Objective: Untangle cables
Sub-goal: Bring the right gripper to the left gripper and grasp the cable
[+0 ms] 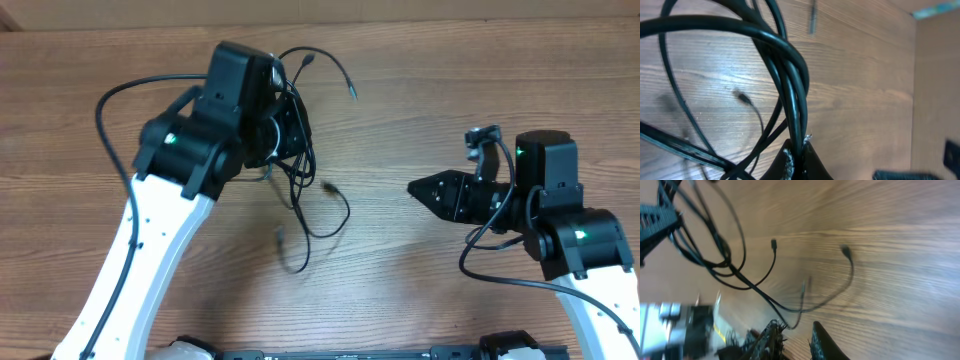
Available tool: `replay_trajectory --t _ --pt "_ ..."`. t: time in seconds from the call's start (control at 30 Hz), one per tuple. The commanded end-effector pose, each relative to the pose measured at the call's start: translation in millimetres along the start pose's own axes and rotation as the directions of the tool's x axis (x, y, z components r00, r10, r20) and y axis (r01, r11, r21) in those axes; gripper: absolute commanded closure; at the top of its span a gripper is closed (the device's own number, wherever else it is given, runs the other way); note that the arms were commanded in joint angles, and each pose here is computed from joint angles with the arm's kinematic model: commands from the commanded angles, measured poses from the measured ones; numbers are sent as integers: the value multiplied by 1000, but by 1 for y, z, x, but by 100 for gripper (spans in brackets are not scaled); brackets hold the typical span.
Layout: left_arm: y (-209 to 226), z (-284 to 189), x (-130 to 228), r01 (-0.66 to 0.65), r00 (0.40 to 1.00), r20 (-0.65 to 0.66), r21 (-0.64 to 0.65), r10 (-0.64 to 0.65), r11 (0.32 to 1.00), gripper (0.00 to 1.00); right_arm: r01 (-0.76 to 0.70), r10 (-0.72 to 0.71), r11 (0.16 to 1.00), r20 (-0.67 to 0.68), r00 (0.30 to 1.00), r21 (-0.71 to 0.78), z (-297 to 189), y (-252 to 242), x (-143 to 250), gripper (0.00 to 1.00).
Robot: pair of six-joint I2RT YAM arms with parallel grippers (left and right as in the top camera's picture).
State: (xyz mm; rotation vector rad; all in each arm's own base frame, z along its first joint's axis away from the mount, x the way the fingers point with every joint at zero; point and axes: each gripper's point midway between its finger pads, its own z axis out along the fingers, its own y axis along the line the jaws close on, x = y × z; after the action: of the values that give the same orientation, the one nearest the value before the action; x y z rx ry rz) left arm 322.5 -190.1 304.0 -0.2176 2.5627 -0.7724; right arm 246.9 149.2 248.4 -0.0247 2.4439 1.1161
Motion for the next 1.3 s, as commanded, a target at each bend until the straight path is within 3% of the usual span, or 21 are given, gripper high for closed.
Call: replay_trajectory --t 0.0,0.1,0.23,0.53,0.9,0.97,1.13,1.27 --pt "-23 -29 10 -202 979 18 119 201 972 96 127 -132 984 -32 991 -128 4 17 9 81" --pt "-33 -41 24 -331 942 8 194 335 924 96 148 -162 957 -36 986 -250 2 37 9 82" --pt "-44 -46 40 -384 912 -28 290 408 877 96 207 -229 913 -22 973 -352 3 58 8 81" --pt "-55 -50 48 -372 908 -46 366 416 853 96 340 -385 826 -11 923 -449 39 93 12 56" --pt "-64 -56 56 -358 903 -63 434 424 827 95 365 -389 818 39 920 -446 83 109 -6 55" --pt "-64 -56 56 -356 904 -67 433 423 828 96 336 -338 863 61 939 -377 89 100 -18 61" --pt "-63 -56 59 -347 904 -81 437 421 830 96 312 -288 886 120 950 -343 89 102 -35 96" --pt "-44 -48 50 -360 913 -73 318 401 877 96 304 -281 891 116 953 -336 87 99 -35 96"
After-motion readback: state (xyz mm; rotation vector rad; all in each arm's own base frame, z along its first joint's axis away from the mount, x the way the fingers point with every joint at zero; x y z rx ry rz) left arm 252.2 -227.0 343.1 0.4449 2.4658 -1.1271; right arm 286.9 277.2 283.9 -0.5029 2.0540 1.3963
